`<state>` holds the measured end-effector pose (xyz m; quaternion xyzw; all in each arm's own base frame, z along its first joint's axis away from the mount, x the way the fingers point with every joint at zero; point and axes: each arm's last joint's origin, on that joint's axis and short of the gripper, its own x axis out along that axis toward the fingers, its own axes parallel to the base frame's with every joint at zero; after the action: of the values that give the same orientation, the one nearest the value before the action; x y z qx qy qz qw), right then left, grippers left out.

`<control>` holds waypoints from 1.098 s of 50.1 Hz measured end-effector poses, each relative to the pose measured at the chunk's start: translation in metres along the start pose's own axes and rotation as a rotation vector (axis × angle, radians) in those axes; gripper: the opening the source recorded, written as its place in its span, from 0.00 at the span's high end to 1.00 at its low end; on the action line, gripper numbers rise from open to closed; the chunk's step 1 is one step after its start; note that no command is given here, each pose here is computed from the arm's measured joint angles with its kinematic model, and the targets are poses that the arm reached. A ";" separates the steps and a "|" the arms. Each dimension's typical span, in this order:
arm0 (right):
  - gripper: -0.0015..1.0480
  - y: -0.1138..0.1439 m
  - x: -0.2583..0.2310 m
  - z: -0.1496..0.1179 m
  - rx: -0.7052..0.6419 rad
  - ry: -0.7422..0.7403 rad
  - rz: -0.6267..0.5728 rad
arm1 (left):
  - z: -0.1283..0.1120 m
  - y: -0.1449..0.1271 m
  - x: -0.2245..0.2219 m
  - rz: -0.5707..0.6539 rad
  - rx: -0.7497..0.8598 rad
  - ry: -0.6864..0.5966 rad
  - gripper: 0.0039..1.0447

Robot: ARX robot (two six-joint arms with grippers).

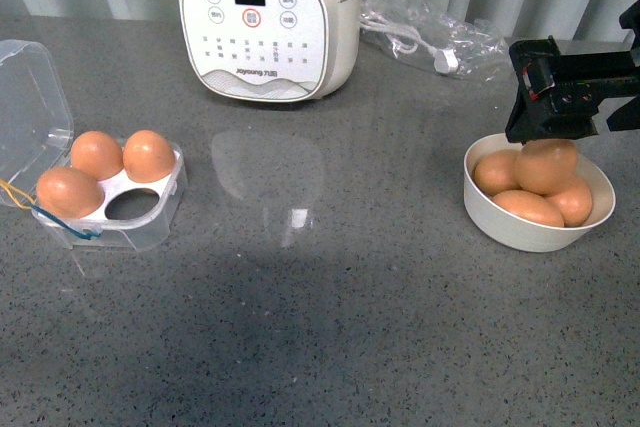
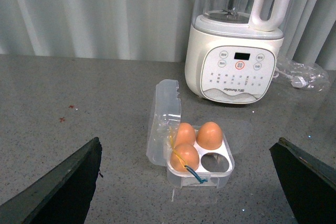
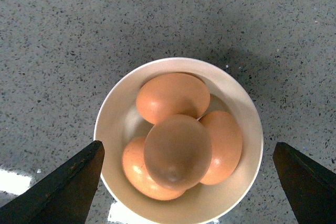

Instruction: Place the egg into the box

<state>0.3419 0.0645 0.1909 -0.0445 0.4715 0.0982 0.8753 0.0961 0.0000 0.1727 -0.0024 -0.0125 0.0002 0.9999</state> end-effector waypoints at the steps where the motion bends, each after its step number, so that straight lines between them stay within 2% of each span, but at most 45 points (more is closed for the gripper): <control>1: 0.07 0.000 0.004 0.001 -0.003 -0.001 -0.011 | 0.000 0.000 0.000 0.000 0.000 0.000 0.06; 17: 0.08 0.001 0.029 -0.005 -0.024 0.057 -0.031 | 0.000 0.000 0.000 0.000 0.000 0.000 0.06; 27: 0.32 0.004 0.030 -0.002 -0.045 0.039 -0.049 | 0.000 0.000 0.000 0.000 0.000 0.000 0.06; 33: 0.54 0.008 0.029 0.000 -0.064 0.029 -0.047 | 0.000 0.000 0.000 0.000 0.000 0.000 0.06; 36: 0.61 0.011 0.027 0.000 -0.070 0.023 -0.046 | 0.000 0.000 0.000 0.000 0.000 0.000 0.06; 49: 0.62 0.021 -0.006 0.014 -0.113 -0.083 -0.002 | 0.000 0.000 0.000 0.000 0.000 0.000 0.06; 55: 0.62 0.040 -0.027 0.031 -0.185 -0.175 0.136 | 0.000 0.000 0.000 0.000 0.000 0.000 0.06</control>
<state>0.3440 0.1056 0.2308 -0.0842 0.3844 0.2035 0.8965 0.0961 0.0000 0.1727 -0.0024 -0.0125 0.0002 0.9999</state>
